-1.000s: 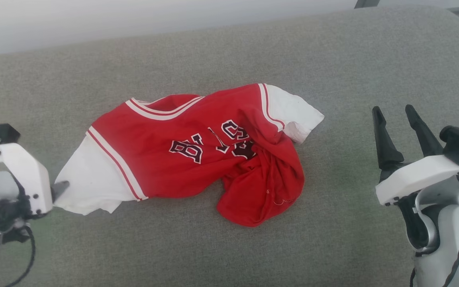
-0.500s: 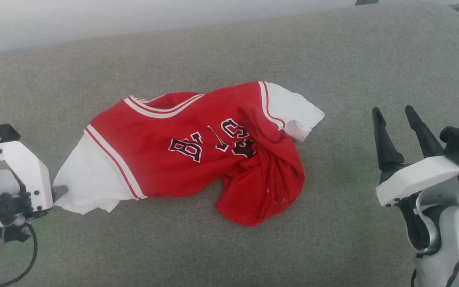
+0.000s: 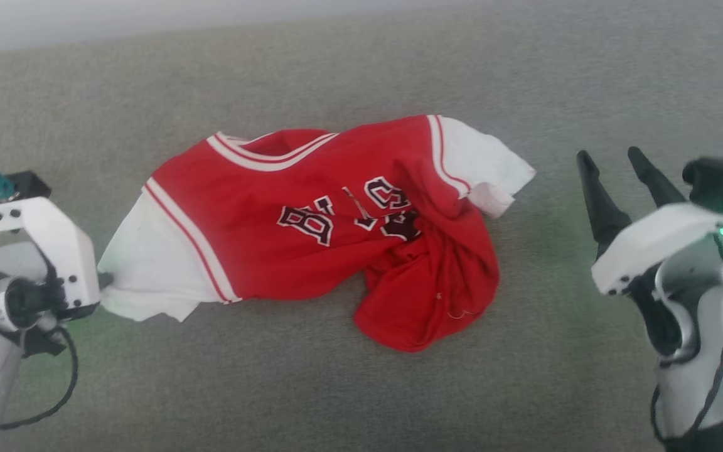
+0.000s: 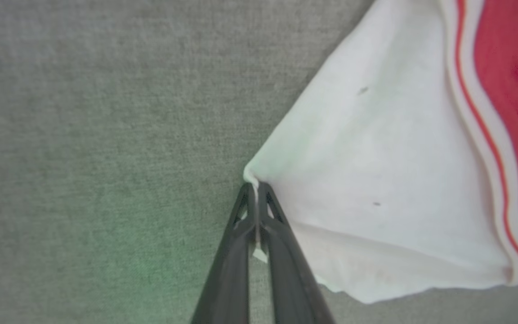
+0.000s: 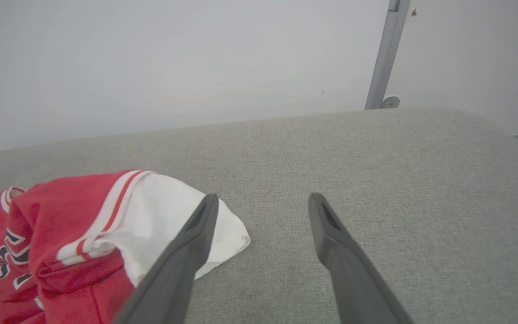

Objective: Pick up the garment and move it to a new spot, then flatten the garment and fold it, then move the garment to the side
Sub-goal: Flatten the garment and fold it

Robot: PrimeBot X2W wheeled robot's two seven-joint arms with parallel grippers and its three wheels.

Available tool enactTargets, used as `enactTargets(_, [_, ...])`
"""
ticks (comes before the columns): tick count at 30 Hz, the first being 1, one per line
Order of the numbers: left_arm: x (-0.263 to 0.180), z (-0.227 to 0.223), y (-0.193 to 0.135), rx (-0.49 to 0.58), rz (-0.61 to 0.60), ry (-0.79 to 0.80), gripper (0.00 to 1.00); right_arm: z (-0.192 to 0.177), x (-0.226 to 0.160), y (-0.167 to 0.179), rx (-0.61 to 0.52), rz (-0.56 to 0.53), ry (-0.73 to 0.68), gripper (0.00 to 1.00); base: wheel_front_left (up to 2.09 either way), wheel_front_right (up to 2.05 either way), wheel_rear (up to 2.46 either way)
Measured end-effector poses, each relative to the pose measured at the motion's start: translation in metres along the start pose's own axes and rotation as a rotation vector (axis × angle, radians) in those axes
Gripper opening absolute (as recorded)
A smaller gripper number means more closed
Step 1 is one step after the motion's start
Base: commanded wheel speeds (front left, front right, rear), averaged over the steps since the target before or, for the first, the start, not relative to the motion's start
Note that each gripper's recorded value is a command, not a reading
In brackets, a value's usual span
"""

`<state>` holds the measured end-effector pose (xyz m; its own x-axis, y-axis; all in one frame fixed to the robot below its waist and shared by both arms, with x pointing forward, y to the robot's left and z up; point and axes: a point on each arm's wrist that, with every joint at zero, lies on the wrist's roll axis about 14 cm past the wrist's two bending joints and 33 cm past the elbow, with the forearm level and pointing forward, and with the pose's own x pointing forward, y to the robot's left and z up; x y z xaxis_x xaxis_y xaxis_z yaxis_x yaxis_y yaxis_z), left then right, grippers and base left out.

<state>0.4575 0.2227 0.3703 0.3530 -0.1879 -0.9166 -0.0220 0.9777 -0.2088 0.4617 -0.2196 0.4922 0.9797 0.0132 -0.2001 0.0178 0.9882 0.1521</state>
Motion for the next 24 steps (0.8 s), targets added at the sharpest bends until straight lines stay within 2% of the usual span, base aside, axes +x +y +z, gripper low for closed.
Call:
enactTargets(7, [0.006,0.009,-0.004,0.021,-0.021,-0.038,0.0,-0.034,0.038,0.009,-0.023,0.053,0.219,1.0,0.0,0.0,0.0])
enactTargets(14, [0.014,0.015,-0.002,0.029,-0.034,-0.066,0.0,-0.093,0.063,0.02,-0.11,0.109,0.516,1.0,0.0,0.0,0.0])
enactTargets(20, [0.021,0.016,0.002,0.005,-0.047,-0.075,0.0,-0.118,0.084,0.031,-0.171,0.153,0.688,1.0,0.0,0.0,0.0])
enactTargets(21, [0.022,0.016,0.003,0.0,-0.048,-0.076,0.0,-0.12,0.086,0.032,-0.187,0.156,0.713,0.46,0.0,0.0,0.0])
enactTargets(22, [0.023,0.016,0.005,-0.003,-0.048,-0.077,0.0,-0.123,0.088,0.033,-0.188,0.159,0.732,0.0,0.0,0.0,0.0])
enactTargets(24, [0.023,0.017,0.006,-0.006,-0.048,-0.082,0.0,-0.123,0.091,0.035,-0.208,0.165,0.756,0.0,0.0,0.0,0.0])
